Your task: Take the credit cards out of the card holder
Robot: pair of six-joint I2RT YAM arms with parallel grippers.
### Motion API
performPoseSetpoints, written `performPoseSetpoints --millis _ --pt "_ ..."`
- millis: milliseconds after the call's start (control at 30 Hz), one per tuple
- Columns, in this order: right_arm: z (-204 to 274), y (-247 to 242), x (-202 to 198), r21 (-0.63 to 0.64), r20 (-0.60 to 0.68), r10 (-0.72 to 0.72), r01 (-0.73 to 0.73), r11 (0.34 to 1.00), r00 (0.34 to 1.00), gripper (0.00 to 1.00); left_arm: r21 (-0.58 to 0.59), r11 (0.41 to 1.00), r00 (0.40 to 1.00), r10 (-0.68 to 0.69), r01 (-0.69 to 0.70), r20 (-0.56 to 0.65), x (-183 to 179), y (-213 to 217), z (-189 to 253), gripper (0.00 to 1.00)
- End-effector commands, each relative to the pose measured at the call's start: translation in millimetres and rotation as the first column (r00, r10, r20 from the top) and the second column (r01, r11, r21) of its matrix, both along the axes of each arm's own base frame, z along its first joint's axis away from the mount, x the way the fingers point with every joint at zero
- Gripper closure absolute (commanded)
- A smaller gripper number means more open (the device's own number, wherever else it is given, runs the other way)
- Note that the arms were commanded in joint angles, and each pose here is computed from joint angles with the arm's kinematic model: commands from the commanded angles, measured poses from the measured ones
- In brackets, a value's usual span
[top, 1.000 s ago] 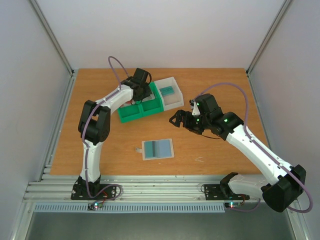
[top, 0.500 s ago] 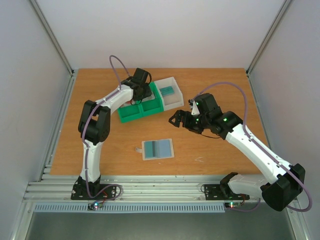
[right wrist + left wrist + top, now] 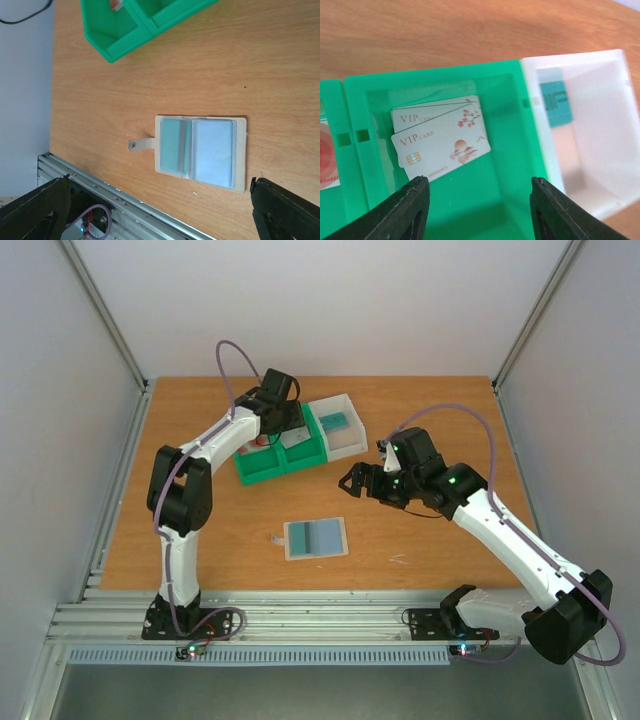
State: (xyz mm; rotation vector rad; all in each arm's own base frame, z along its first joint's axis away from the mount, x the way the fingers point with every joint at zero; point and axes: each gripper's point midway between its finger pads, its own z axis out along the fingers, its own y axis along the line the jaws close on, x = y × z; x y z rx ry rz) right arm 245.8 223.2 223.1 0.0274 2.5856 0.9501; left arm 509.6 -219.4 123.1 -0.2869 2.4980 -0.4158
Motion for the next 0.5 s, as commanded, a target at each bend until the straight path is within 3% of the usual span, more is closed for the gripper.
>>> performPoseSetpoints --millis 0,233,333,467 --pt "19 -3 1 0.009 0.061 0.014 -0.014 1.0 0.998 0.02 -0.039 0.99 0.989 -0.135 0.137 0.056 -19 -9 41 0.43" --pt "17 -4 1 -0.004 0.067 0.021 -0.021 1.0 0.998 0.02 -0.024 0.967 0.967 -0.254 0.254 -0.023 -68 -3 51 0.35" --pt "18 -6 2 -0.008 0.078 0.011 -0.01 1.0 0.997 0.02 -0.029 0.956 0.95 -0.293 0.292 -0.104 -99 4 45 0.36" --pt "14 -3 2 0.004 0.06 0.008 -0.008 1.0 0.998 0.01 -0.033 0.947 0.94 -0.321 0.319 -0.113 -143 17 42 0.38"
